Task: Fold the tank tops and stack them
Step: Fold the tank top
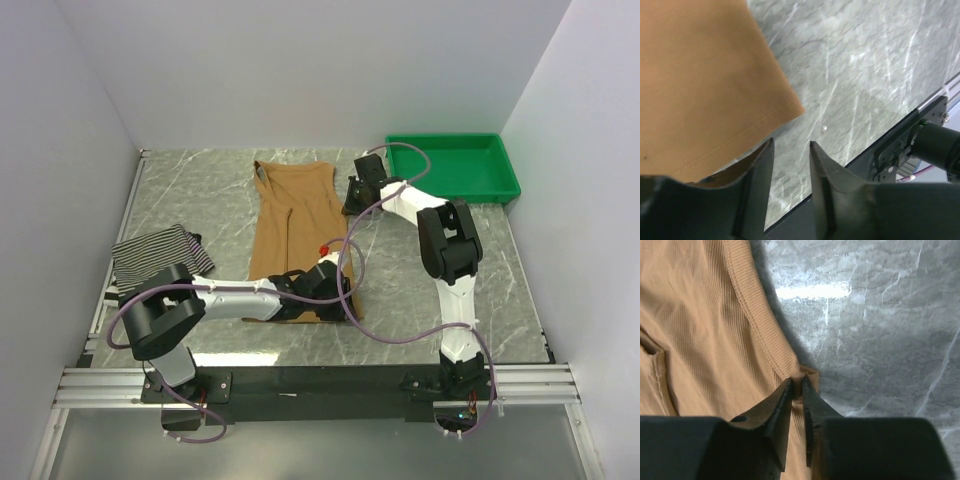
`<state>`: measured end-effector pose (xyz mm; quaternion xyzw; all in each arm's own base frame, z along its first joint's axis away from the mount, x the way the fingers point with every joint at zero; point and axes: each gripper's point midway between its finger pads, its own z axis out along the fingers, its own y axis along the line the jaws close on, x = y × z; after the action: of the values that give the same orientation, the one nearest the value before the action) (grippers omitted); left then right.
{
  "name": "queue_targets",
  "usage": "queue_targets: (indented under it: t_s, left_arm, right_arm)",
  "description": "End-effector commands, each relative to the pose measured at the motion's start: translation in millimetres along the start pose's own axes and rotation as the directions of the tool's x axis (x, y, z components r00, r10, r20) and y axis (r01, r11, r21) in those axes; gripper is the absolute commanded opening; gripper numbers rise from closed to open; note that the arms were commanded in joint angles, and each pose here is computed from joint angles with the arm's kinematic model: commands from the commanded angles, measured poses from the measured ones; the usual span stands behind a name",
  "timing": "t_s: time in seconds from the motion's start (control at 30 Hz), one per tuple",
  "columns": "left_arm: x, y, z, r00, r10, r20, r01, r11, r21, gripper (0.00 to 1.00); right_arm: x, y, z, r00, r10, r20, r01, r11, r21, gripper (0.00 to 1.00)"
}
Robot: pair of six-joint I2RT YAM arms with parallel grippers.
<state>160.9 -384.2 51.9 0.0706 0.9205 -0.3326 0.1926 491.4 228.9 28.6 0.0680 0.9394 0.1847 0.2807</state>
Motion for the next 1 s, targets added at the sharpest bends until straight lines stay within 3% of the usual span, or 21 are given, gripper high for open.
queue_targets:
  t_s: [0.0,0.23,0.57,0.8,0.97]
  left_arm:
    - [-16,-19,0,0.999,-0.001,0.033,0.0,0.999,0.039,0.41]
    - [-17,-18,6,1.0,0.006,0.026,-0.007,1.0,0.022,0.51]
    - [-15,-16,17,1.0,0.03,0.007,-0.03,1.0,-0.007,0.55]
    - [-15,-12,21,0.997,0.074,-0.003,-0.074,0.993,-0.089,0.44]
    - [-4,-3,13,0.993,0.114,-0.016,-0.115,0.977,-0.182,0.45]
  right_arm:
    - [-2,-2,0,1.0,0.002,0.012,-0.002,0.999,0.041,0.19]
    - [2,-12,-5,1.0,0.002,0.012,-0.003,0.996,0.085,0.01]
    - [15,-20,-24,1.0,0.018,0.026,-0.02,0.995,0.095,0.0]
    - [21,-20,-34,0.999,0.031,0.029,-0.033,0.997,0.076,0.0]
    - [27,-21,-37,0.999,0.038,0.023,-0.04,0.997,0.071,0.0]
